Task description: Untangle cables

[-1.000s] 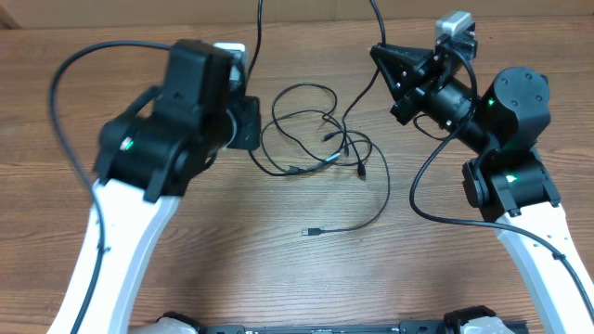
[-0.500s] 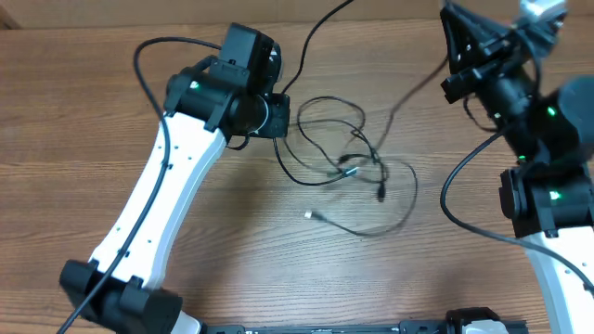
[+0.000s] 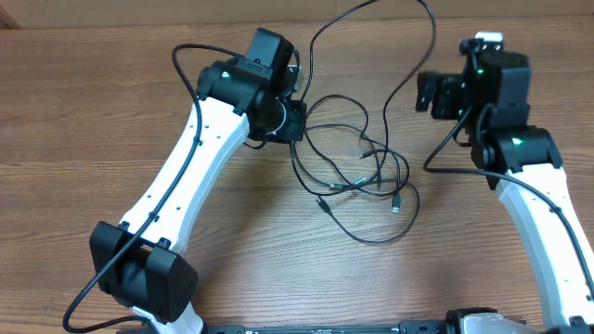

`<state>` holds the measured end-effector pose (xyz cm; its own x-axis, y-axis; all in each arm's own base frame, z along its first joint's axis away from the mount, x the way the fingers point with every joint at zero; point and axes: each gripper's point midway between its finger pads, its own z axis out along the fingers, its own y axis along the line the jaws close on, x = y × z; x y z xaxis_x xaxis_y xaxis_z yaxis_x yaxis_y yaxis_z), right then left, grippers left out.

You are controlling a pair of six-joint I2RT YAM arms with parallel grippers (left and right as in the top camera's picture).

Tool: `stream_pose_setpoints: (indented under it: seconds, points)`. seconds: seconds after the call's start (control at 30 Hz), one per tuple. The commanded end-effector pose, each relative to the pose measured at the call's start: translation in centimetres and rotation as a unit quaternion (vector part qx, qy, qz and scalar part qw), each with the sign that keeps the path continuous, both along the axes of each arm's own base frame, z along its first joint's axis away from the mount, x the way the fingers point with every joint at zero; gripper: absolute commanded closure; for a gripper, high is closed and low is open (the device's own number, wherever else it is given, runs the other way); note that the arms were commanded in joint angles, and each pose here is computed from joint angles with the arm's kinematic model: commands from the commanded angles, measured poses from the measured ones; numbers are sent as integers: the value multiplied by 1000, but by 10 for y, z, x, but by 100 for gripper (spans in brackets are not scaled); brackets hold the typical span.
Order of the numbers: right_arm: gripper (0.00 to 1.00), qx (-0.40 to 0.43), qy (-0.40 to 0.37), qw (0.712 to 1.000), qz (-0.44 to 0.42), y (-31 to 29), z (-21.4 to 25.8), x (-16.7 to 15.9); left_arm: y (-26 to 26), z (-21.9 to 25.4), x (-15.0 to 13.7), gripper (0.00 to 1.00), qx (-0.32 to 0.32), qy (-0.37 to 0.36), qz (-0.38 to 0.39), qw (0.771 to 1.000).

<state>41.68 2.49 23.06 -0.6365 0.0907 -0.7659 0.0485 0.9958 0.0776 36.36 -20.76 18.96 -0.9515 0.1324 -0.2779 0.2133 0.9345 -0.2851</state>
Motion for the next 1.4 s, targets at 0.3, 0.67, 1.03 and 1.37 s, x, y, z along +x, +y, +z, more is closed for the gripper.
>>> stream_pose_setpoints:
  seconds: [0.3,0.67,1.03,1.37]
  points:
    - [0,120,171,972,104,56,-115,-24,-5,-6,9,96,6,-16,5,1000]
    - [17,121,123,953,250,97,-150,8,-2,-17,4,96,11,0,12,1000]
    - [56,14,119,952,282,116,-173,11,-3,-16,5,96,8,-1,18,1000]
    - [60,-50,141,960,239,102,-194,14,-3,-16,5,96,7,1,22,1000]
